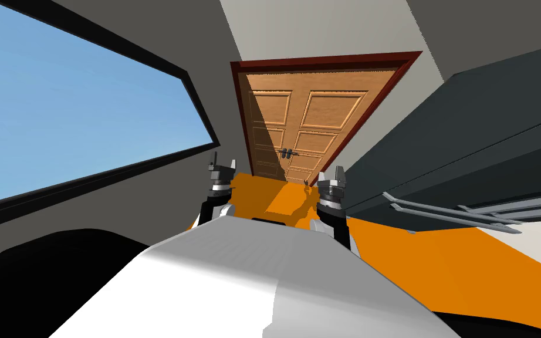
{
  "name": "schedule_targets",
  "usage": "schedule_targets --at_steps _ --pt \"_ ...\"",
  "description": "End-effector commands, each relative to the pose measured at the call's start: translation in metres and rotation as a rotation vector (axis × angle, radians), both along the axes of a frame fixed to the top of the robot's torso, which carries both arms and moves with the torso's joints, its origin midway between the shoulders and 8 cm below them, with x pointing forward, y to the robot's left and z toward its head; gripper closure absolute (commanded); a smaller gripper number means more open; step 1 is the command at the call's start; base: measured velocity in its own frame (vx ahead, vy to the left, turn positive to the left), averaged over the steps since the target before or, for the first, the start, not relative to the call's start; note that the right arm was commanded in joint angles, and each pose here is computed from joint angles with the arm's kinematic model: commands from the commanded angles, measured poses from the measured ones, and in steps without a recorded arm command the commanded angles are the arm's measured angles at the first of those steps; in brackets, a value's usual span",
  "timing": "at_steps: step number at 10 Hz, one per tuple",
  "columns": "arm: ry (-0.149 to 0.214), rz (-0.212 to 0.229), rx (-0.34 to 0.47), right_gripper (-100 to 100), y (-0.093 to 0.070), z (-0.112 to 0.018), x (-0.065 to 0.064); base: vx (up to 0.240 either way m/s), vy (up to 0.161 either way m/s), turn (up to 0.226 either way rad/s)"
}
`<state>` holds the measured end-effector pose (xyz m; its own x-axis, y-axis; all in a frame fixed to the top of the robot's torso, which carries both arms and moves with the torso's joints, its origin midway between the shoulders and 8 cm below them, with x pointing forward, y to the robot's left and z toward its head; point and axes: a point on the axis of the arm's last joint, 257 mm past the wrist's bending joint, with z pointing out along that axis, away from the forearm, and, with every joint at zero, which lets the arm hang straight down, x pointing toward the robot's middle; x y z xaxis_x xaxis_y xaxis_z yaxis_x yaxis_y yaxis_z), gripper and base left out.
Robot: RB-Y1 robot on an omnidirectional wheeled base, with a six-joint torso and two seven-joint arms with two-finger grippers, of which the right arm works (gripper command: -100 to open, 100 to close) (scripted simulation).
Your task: Pull the door open
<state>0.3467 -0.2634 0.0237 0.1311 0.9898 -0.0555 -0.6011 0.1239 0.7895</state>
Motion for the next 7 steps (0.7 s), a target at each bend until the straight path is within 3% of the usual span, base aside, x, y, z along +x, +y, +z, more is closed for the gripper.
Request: schedule_targets --at_steps 1,7 --pt "0.013 0.008 -0.003 -100 0.001 -0.008 0.007 0.027 0.061 -0.027" --pt "0.068 0.036 -0.010 -100 0.003 -0.041 0.035 0.131 -0.007 -0.006"
